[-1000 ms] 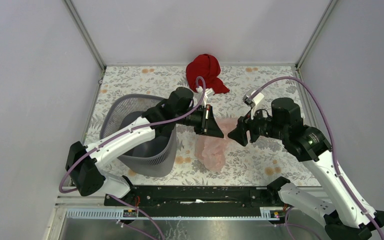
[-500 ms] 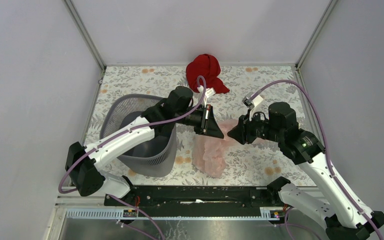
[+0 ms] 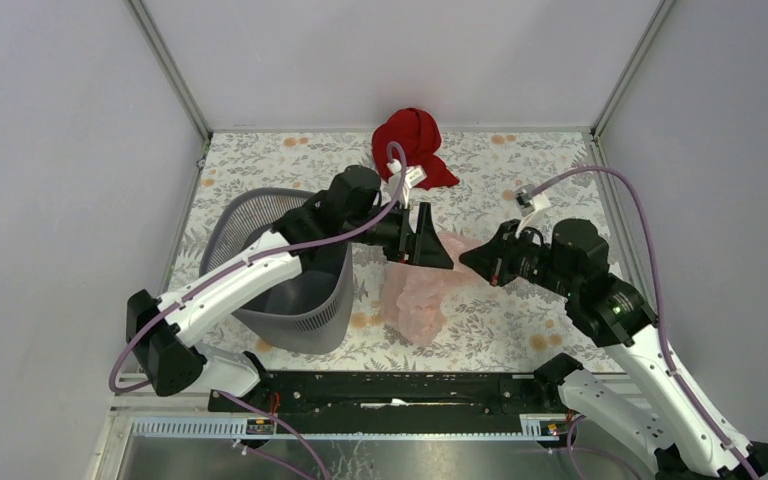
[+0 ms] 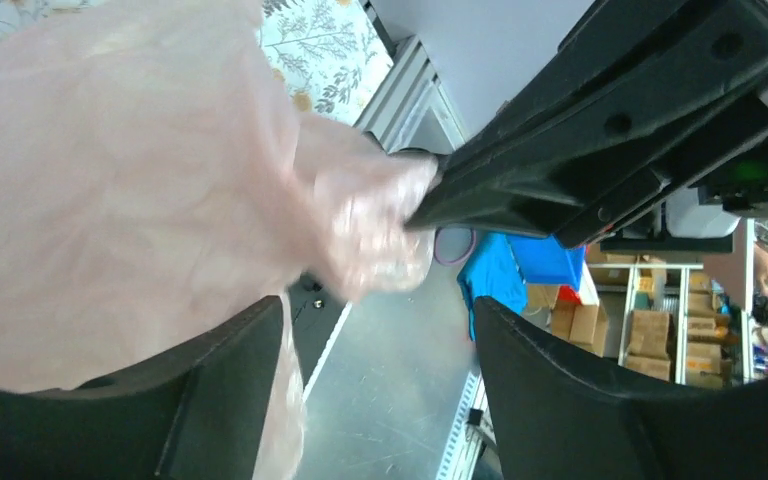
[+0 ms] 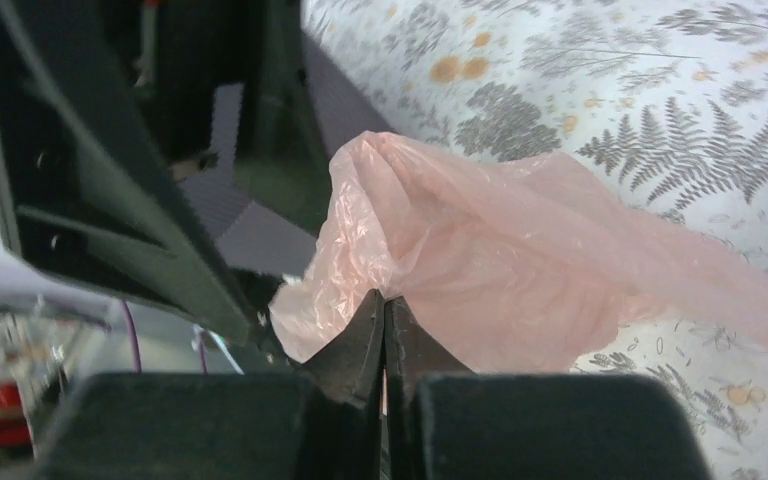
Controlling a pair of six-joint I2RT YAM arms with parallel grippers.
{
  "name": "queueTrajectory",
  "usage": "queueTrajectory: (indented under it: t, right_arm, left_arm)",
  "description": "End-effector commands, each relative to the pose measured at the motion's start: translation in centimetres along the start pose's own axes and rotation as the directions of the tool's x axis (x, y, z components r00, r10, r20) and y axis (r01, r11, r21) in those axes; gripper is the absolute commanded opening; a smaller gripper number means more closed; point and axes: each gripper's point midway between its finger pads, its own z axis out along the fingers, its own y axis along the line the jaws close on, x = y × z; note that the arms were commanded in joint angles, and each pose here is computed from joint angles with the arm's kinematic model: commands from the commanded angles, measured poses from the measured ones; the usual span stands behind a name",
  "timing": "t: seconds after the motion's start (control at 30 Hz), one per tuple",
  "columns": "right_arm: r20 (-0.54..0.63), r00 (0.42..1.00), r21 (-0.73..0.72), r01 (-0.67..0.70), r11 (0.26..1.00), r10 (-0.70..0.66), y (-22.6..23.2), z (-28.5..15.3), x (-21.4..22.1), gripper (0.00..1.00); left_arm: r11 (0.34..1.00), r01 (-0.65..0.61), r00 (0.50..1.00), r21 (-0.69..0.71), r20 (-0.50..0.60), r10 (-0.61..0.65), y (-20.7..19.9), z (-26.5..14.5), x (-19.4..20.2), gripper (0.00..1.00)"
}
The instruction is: Put the trash bags into the trash bin
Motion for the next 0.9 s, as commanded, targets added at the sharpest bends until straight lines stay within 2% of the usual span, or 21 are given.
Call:
queueTrajectory:
  t: [0.0, 0.1, 0.27, 0.4, 0.57, 0.7, 0.87]
  right_arm:
    - [0.243, 0.943, 0.167, -0.272, 0.948, 0.228, -2.4, -1.3, -3.6, 0.00]
    - [0.346, 0.892, 0.189, -0.371, 0.909, 0.292, -3.0, -2.6, -4.8, 0.00]
    - [0.451, 0.822, 0.139, -0.449, 0.883, 0.348, -2.2, -4.3, -7.2, 0.00]
    - [0.494, 0.773, 0.044, -0.480, 0.876, 0.399, -0.7, -5.1, -8.9, 0.00]
    - [0.527, 0.747, 0.014, -0.484, 0.875, 0.405, -0.4, -5.9, -9.7, 0.00]
    - [0.541, 0.736, -0.005, -0.483, 0.876, 0.408, -0.1, -6.2, -10.1, 0.00]
    - [0.553, 0.727, -0.013, -0.480, 0.877, 0.406, 0.1, -6.6, -10.5, 0.00]
  left_arm:
    - [0.993, -0.118, 0.979, -0.024, 0.164, 0.120, -2.8, -3.0, -3.1, 0.82]
    - [0.990, -0.140, 0.969, -0.012, 0.205, 0.139, -3.7, -3.8, -3.4, 0.91]
    - [0.985, -0.152, 0.962, 0.082, 0.243, 0.128, -5.2, -4.1, -3.1, 0.92]
    - [0.967, -0.164, 0.958, 0.194, 0.267, 0.109, -7.2, -2.4, -2.7, 0.82]
    - [0.956, -0.189, 0.953, 0.224, 0.277, 0.124, -8.9, -0.1, -3.3, 0.71]
    - [0.971, -0.178, 0.945, 0.161, 0.302, 0.123, -7.7, 1.4, -4.7, 0.66]
    - [0.977, -0.190, 0.939, 0.102, 0.309, 0.150, -6.0, 3.2, -5.7, 0.51]
